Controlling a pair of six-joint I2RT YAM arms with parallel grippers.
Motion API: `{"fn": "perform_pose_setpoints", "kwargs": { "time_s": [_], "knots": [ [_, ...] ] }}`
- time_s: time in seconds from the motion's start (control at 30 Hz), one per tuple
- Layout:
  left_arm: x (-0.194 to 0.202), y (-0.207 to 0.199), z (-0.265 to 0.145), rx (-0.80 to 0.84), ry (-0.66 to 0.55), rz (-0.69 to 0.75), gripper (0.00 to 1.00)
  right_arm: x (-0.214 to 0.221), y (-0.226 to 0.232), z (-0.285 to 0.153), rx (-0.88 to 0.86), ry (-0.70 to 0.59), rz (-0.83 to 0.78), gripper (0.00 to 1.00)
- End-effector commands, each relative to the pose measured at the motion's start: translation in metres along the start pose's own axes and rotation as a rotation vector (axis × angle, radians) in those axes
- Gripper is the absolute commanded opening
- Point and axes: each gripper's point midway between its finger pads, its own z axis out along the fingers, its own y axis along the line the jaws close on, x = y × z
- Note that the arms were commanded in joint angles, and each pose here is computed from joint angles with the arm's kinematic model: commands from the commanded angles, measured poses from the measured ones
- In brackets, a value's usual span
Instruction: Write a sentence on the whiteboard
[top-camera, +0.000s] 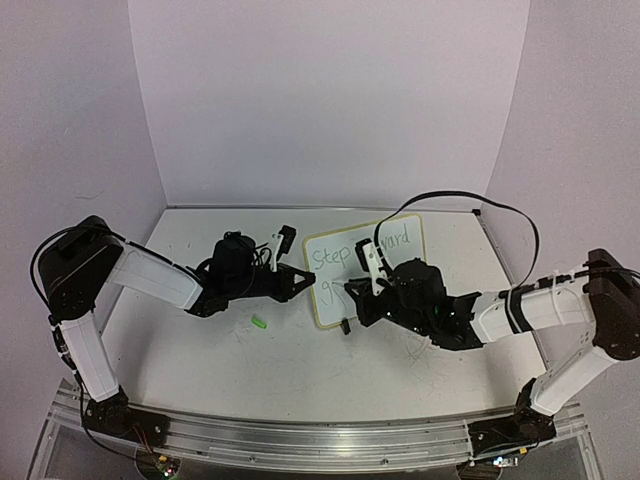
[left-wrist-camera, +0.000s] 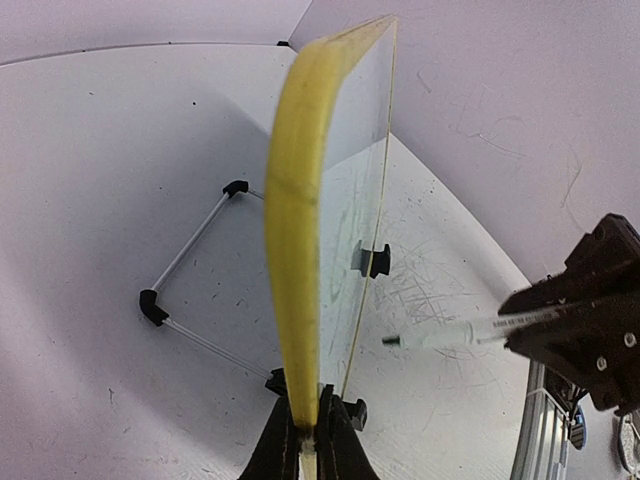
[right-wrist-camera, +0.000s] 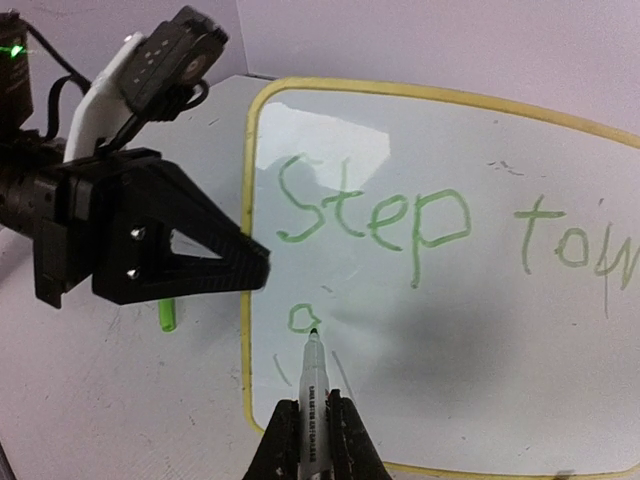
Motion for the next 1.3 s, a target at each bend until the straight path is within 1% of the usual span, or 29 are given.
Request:
{"fn": "perform_pose_setpoints", "kwargs": {
  "time_s": [0.0, 0.13, 0.3, 0.63, 1.07, 1.27],
  "knots": [
    [-0.009, 0.002, -0.003, -0.033, -0.021, 0.031, 0.0, -0.031, -0.016, 0.002, 0.037, -0.078, 0.03, 0.0],
    [-0.012, 0.0, -0.004, -0.031, -0.029, 0.036, 0.0, -0.027, -0.011, 0.01, 0.019, -0.064, 0.011, 0.0],
    [-0.012, 0.001, -0.004, -0.03, -0.027, 0.036, 0.0, -0.028, 0.0, 0.009, -0.041, -0.074, -0.005, 0.0],
    [-0.013, -0.001, -0.004, -0.026, -0.028, 0.04, 0.0, -0.023, 0.001, 0.016, -0.043, -0.059, -0.005, 0.0],
    [-0.014, -0.001, -0.004, -0.026, -0.029, 0.042, 0.0, -0.016, -0.011, 0.021, 0.027, -0.044, 0.005, 0.0],
    [-0.014, -0.001, -0.003, -0.026, -0.029, 0.045, 0.0, -0.004, -0.016, 0.018, 0.051, -0.001, 0.011, 0.0]
  ]
}}
